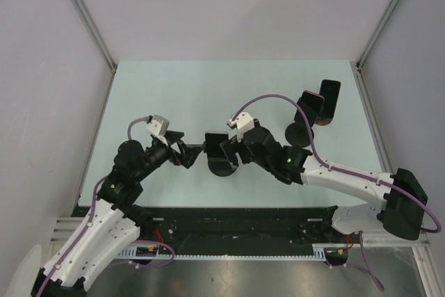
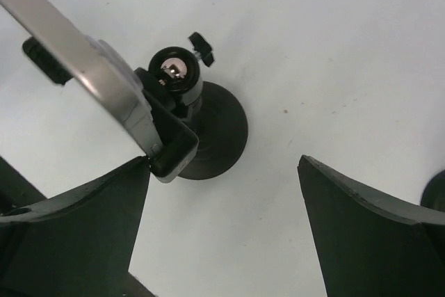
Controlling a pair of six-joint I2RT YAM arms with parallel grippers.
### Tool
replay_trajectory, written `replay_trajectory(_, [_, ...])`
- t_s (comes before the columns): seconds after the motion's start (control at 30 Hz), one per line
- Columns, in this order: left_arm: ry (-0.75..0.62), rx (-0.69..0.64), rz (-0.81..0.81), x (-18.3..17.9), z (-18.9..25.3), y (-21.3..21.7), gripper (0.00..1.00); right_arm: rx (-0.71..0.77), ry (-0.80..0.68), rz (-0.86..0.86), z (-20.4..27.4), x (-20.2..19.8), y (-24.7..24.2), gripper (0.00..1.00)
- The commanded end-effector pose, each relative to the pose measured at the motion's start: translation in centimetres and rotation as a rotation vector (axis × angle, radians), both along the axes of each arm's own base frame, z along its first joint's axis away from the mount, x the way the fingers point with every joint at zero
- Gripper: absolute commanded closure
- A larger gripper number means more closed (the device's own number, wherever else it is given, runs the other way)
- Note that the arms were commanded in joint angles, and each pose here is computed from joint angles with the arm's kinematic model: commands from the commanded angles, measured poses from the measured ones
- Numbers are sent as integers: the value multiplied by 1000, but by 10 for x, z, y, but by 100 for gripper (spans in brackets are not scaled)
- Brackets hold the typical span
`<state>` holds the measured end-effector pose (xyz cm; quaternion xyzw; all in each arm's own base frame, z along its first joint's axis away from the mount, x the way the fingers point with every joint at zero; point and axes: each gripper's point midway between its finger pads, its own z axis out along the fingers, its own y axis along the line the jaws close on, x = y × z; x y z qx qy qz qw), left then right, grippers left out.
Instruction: Remove the phone from the phone stand
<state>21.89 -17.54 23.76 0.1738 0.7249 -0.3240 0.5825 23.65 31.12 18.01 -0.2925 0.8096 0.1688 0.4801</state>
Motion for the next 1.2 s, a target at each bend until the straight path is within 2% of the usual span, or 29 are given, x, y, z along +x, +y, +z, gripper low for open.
replay_trajectory(0.0, [13,-18,-23,-2,0,-5,0,59,-113,-84,36,20,-16,8])
replay_trajectory(0.33, [40,4,-140,-10,-6,-21,0,15,-142,-62,49,19,-49,9])
replay_trajectory(0.4, [47,5,-143,-9,-7,-22,0,75,-160,-20,67,11,-46,8])
replay_trajectory(0.53, [50,2,-149,-10,-7,-23,0,244,-154,105,102,-15,-31,0])
replay_trajectory(0.67, [60,4,-157,-11,-10,-24,0,397,-173,169,136,-31,-14,0])
replay_trajectory(0.73, [64,5,-157,-11,-12,-24,0,424,-178,172,140,-34,-5,0])
replay_trajectory(0.9, [66,0,-163,-12,-10,-25,0,457,-213,93,144,-20,15,0])
replay_trajectory(1.17, [71,-26,-158,-18,-12,-22,0,473,-242,-59,145,1,18,0])
